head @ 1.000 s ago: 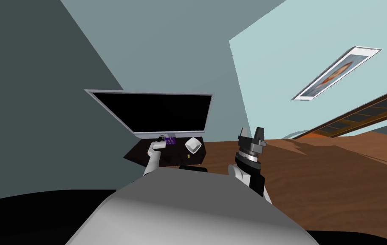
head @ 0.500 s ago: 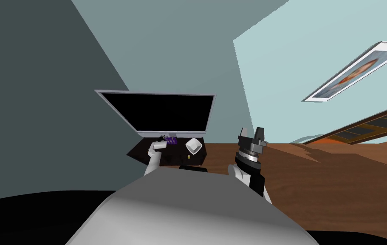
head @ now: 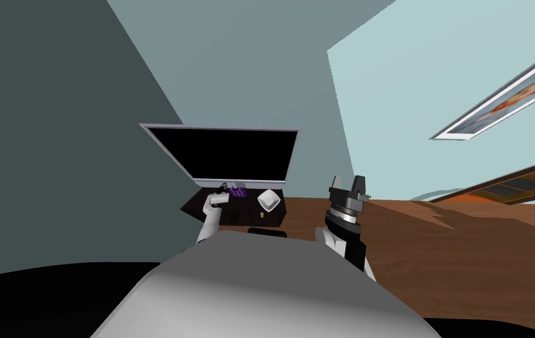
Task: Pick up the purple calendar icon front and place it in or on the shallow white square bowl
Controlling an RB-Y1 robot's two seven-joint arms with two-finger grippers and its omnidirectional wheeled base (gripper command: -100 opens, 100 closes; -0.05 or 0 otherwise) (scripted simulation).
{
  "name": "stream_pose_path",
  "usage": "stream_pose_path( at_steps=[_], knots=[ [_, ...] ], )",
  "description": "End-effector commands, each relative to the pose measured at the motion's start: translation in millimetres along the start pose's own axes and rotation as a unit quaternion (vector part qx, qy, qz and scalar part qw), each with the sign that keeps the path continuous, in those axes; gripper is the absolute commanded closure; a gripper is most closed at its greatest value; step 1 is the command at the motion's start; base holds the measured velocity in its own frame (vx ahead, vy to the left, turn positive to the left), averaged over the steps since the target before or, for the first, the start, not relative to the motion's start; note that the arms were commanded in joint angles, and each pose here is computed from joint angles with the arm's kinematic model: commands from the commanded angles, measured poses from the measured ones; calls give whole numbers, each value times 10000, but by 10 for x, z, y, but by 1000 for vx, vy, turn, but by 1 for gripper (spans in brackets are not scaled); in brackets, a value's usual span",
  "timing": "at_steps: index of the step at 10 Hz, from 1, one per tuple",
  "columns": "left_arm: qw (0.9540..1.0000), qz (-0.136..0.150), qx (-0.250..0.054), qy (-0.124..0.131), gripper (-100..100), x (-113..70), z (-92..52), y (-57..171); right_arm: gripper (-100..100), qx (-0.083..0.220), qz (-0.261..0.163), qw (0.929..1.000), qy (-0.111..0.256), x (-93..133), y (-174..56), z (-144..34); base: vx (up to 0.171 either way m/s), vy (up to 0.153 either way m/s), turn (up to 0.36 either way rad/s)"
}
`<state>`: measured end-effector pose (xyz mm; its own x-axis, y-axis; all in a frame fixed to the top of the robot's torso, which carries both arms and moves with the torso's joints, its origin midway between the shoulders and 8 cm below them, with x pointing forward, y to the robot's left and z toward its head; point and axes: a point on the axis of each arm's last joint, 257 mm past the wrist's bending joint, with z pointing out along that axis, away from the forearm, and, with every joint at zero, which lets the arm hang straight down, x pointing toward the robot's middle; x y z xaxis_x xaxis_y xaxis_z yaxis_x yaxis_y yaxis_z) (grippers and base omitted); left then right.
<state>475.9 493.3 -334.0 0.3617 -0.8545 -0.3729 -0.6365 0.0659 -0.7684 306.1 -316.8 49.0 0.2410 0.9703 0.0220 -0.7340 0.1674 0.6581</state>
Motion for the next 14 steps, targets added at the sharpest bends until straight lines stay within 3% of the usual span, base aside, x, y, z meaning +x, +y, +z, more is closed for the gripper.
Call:
stream_pose_path(
  at_steps=[1,6,7,8,11,13,14],
  knots=[
    [9995,-30,310,-81,-100,-143,-15,-294,0,0,0,10000,0,0,0,0,-172,-8,174],
    [9923,-228,1195,-215,-100,-408,-104,-1124,0,0,1,10000,0,0,0,0,-159,-23,137],
    [9960,-94,871,-194,-100,-310,-33,-780,0,0,1,10000,0,0,0,0,72,-81,-100],
    [9968,-66,778,-177,-100,-279,-19,-683,0,1,1,10000,0,0,-1,-1,181,-86,-125],
    [9998,60,195,-14,-100,-15,17,-69,0,1,-1,10000,0,0,0,-1,136,12,-167],
    [9998,60,195,-14,-100,-15,17,-69,0,1,-1,10000,0,-1,0,-1,41,9,-4],
    [9999,47,-42,143,-100,218,-10,180,0,1,-1,10000,0,0,0,-1,96,-5,-172]
  ],
)
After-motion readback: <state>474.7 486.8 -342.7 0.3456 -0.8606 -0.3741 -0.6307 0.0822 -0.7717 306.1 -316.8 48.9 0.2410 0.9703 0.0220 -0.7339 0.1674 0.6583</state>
